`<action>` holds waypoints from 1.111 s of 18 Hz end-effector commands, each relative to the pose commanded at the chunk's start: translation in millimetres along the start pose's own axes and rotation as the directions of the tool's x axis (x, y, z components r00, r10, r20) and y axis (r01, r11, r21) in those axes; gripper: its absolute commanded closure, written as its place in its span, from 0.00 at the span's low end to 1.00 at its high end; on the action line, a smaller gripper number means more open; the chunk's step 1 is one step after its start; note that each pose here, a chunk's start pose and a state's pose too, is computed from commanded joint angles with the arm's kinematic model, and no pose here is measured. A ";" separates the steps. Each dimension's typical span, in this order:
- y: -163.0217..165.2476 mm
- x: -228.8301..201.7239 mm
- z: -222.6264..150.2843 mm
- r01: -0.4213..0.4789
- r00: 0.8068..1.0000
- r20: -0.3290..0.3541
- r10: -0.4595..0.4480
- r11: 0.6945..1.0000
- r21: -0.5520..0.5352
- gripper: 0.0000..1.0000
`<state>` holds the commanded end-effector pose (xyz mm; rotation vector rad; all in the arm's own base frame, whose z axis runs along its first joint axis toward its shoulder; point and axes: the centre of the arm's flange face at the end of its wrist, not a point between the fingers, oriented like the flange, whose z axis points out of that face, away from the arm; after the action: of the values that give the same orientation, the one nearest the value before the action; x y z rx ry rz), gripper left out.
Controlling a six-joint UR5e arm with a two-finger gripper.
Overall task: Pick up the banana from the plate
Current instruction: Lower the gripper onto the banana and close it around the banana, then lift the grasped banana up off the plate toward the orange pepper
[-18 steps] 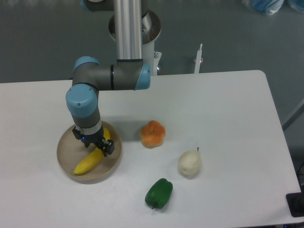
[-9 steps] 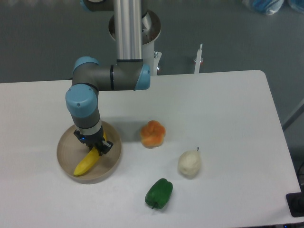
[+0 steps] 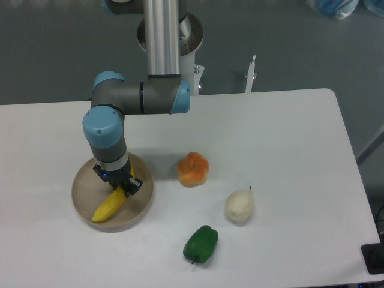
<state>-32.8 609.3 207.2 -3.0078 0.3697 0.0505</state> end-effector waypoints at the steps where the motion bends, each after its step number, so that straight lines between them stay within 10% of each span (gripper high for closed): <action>1: 0.3 -0.9 -10.6 -0.008 1.000 0.009 0.008 1.000 0.012 0.75; 11: 30.1 -67.0 -116.1 -0.042 0.992 0.122 0.025 0.990 0.138 0.75; 20: 97.6 -210.7 -197.2 -0.056 0.971 0.236 0.028 0.992 0.114 0.75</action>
<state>-257.0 543.3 402.5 -2.8325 0.3958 0.3698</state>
